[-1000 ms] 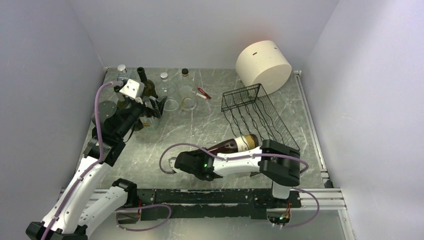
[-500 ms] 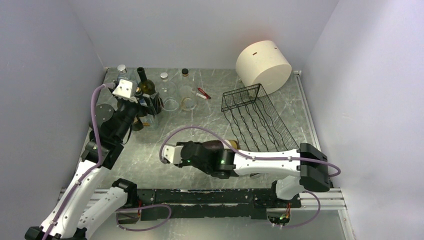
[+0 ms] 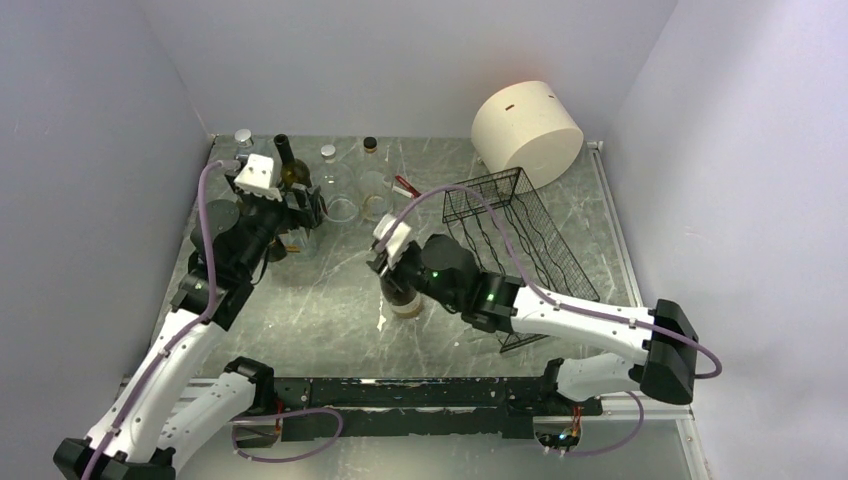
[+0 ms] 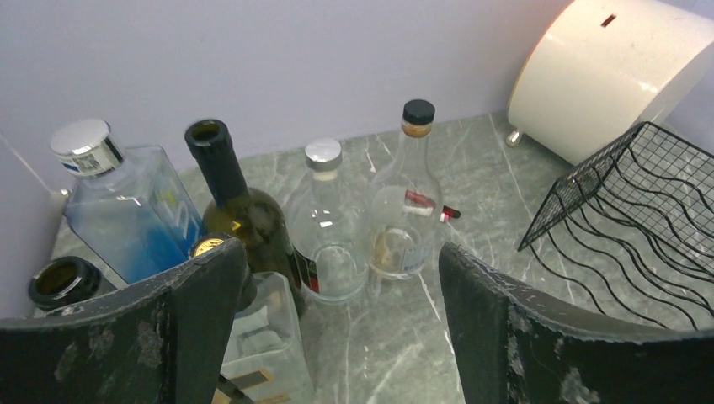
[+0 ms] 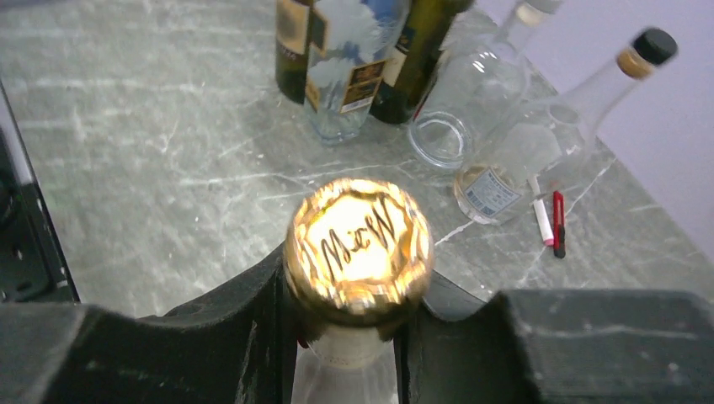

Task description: Take the wine bottle off the wine rack

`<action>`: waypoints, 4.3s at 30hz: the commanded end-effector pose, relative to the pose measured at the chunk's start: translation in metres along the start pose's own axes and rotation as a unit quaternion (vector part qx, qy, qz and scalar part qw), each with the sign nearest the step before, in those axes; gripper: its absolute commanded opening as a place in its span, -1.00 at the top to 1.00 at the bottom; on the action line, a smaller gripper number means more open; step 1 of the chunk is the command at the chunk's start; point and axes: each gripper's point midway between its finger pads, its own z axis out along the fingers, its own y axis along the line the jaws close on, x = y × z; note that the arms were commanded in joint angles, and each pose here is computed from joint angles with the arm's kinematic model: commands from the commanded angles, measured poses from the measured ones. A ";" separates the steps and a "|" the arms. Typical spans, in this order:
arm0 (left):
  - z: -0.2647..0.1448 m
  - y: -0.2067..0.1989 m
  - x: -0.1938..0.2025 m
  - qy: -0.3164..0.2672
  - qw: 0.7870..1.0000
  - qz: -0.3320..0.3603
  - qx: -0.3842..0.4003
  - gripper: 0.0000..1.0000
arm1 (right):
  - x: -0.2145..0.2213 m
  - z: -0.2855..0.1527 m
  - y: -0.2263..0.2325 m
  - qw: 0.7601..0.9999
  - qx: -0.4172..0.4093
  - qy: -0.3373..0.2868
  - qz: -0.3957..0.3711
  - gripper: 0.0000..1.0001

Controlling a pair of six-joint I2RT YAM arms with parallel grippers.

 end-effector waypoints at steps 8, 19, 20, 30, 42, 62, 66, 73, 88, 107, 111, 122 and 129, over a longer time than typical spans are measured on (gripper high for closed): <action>0.005 -0.043 -0.022 0.079 0.986 -0.112 0.090 -0.73 | -0.040 -0.009 -0.037 0.989 0.037 -0.112 0.093 1.00; -0.019 -0.084 -0.036 0.140 0.957 -0.167 0.192 -0.68 | -0.015 0.000 -0.047 0.991 0.066 -0.088 0.071 -0.03; -0.022 -0.087 -0.040 0.137 0.954 -0.175 0.200 -0.72 | -0.014 0.000 -0.048 0.991 0.067 -0.087 0.070 -0.11; -0.030 -0.111 -0.048 0.158 0.939 -0.211 0.222 -0.82 | -0.013 -0.029 -0.043 0.995 0.038 -0.082 0.047 -0.99; -0.042 -0.169 -0.013 0.202 0.948 -0.143 0.200 -0.89 | -0.003 -0.122 -0.044 0.995 0.015 -0.099 0.000 -0.99; -0.019 -0.194 0.057 0.286 0.956 -0.026 0.056 -0.52 | 0.021 -0.156 -0.083 0.986 0.134 -0.085 0.050 -1.00; -0.019 -0.199 0.062 0.292 0.954 -0.038 0.058 -0.25 | 0.021 -0.157 -0.090 0.980 0.159 -0.093 0.076 -1.00; -0.017 -0.192 0.059 0.297 0.953 -0.042 0.041 0.60 | 0.025 -0.153 -0.090 0.979 0.164 -0.084 0.085 -1.00; 0.045 -0.103 -0.021 0.226 0.972 -0.060 -0.017 0.86 | 0.027 -0.157 -0.088 0.979 0.159 -0.086 0.094 -1.00; 0.115 -0.012 -0.007 0.201 0.975 -0.045 -0.086 0.86 | 0.041 -0.160 -0.089 0.978 0.170 -0.051 0.110 -1.00; 0.121 -0.007 -0.005 0.196 0.975 -0.043 -0.094 0.86 | 0.042 -0.161 -0.091 0.978 0.175 -0.045 0.108 -1.00; 0.111 0.001 0.000 0.202 0.974 -0.028 -0.103 0.85 | 0.046 -0.154 -0.088 0.978 0.173 -0.033 0.111 -1.00; 0.101 -0.001 0.006 0.205 0.974 -0.030 -0.096 0.07 | 0.042 -0.151 -0.091 0.975 0.182 -0.035 0.123 -1.00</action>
